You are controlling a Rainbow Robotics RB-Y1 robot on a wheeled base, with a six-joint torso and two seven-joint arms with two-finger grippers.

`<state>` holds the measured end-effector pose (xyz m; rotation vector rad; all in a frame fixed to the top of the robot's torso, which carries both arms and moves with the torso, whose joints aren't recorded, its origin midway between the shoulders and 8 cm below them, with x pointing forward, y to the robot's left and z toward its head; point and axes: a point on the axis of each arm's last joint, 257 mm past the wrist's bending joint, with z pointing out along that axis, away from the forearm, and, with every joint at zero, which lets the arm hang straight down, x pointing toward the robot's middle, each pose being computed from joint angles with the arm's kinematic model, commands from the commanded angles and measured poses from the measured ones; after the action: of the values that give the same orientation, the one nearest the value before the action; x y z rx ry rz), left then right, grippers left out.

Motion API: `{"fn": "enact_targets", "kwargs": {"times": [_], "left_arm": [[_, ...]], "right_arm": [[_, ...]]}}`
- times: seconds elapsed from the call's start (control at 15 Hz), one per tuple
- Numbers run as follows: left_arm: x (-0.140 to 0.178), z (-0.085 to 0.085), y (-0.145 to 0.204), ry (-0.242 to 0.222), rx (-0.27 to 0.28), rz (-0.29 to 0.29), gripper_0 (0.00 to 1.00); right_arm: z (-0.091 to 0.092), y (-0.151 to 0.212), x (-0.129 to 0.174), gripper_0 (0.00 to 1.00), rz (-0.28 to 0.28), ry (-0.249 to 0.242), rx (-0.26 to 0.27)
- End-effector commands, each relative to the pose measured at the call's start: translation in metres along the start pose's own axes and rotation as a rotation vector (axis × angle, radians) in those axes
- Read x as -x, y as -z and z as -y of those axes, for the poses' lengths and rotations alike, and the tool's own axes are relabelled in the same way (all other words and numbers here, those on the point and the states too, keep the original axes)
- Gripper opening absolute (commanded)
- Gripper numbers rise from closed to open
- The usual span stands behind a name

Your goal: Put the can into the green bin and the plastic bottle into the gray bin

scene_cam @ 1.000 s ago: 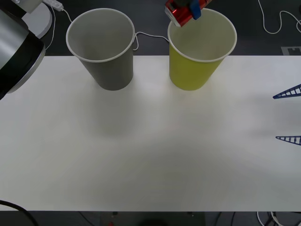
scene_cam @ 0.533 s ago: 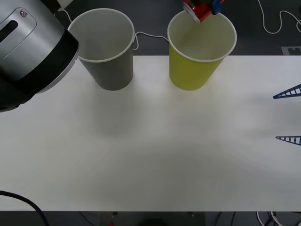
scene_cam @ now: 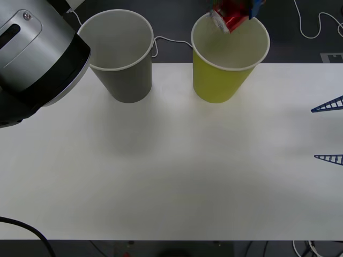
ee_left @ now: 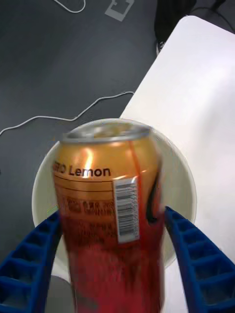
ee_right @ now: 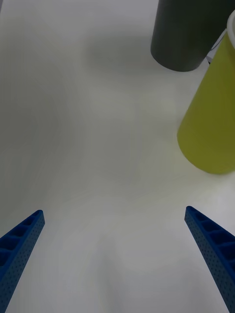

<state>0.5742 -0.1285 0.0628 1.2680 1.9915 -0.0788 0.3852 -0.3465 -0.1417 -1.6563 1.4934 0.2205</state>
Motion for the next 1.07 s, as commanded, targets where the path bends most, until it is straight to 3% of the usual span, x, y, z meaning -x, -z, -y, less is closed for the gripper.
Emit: {"fn": "enact_targets", "kwargs": {"times": [0.07,0.4,0.6,0.8,1.07], "left_arm": [[0.005,0.004,0.002,-0.015,-0.003,0.009,1.0],[-0.001,0.008,0.014,-0.024,-0.047,-0.002,1.0],[-0.015,-0.003,0.031,-0.038,-0.082,-0.023,1.0],[-0.041,-0.017,0.053,-0.067,-0.12,-0.043,1.0],[-0.1,-0.027,0.08,-0.081,-0.17,0.009,1.0]], "right_arm": [[0.0,0.0,0.0,1.0,0.0,0.0,0.0],[0.0,0.0,0.0,1.0,0.0,0.0,0.0],[0.0,0.0,0.0,1.0,0.0,0.0,0.0],[0.0,0.0,0.0,1.0,0.0,0.0,0.0],[0.0,0.0,0.0,1.0,0.0,0.0,0.0]]}}
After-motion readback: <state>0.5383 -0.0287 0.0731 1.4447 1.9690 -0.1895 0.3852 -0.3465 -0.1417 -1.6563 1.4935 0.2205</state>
